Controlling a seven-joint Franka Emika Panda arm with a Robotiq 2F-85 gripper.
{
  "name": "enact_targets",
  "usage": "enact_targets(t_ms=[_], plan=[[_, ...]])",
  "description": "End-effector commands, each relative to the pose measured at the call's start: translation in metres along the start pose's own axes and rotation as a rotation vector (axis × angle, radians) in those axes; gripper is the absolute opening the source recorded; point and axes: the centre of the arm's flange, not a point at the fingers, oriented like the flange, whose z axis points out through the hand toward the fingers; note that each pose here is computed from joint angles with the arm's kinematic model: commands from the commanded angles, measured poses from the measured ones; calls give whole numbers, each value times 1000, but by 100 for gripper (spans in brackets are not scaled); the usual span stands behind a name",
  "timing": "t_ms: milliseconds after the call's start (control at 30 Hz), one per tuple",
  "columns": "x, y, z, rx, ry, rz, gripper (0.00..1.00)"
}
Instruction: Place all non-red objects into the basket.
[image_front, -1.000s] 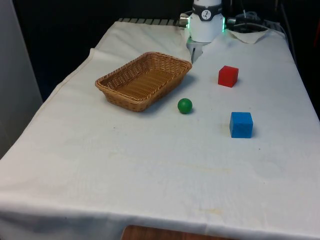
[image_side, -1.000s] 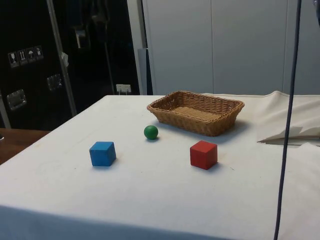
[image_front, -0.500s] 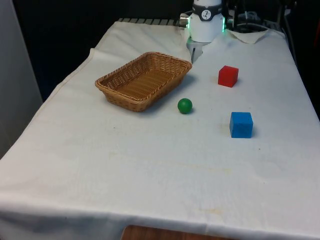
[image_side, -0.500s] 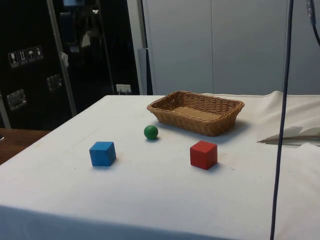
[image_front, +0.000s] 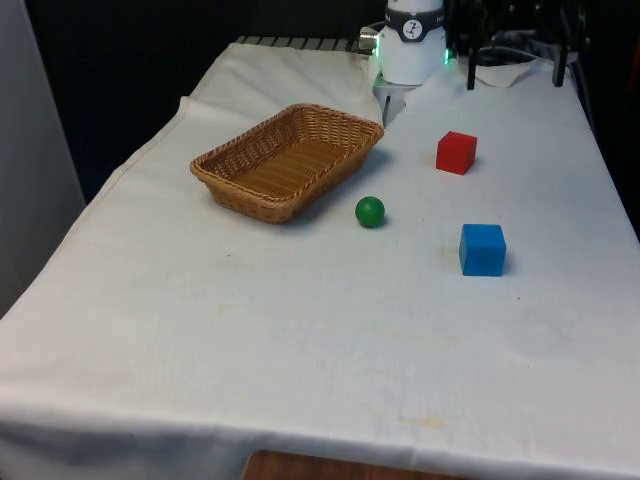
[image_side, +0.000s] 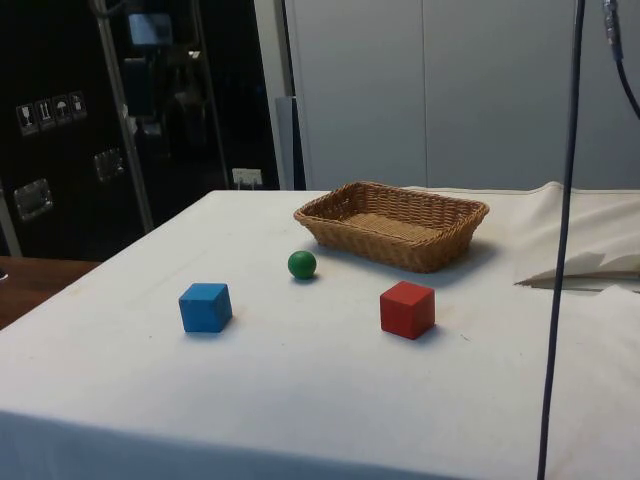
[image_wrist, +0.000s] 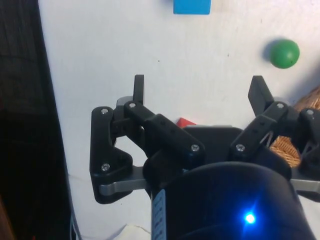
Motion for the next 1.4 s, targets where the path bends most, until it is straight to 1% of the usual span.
enact_targets(t_ms=[0, 167, 233, 267, 300, 467, 567, 600, 633, 800, 833, 867, 900, 1067, 1133, 1167, 1200, 1367], plan=[[1, 0, 4, 12, 11, 0, 100], [2, 1, 10, 9, 15, -1, 100], [4, 2, 13, 6, 14, 0, 100], [3, 2, 12, -1, 9, 2, 100], [4, 3, 14, 5, 14, 2, 100], [6, 1, 19, 0, 8, 12, 100], [9, -2, 22, -3, 10, 10, 100], [7, 0, 20, -2, 11, 8, 100], [11, -4, 23, -4, 10, 10, 100], [24, -11, 30, -10, 12, 4, 100], [26, -12, 30, -11, 14, 3, 100], [25, -10, 30, -6, 18, 2, 100], [28, -13, 30, -11, 14, 2, 100], [38, -18, 38, -9, 19, -9, 100], [41, -20, 40, -7, 20, -11, 100], [39, -19, 38, -7, 25, -11, 100], [43, -19, 41, -6, 22, -14, 100], [48, -18, 51, -4, 20, -30, 100]])
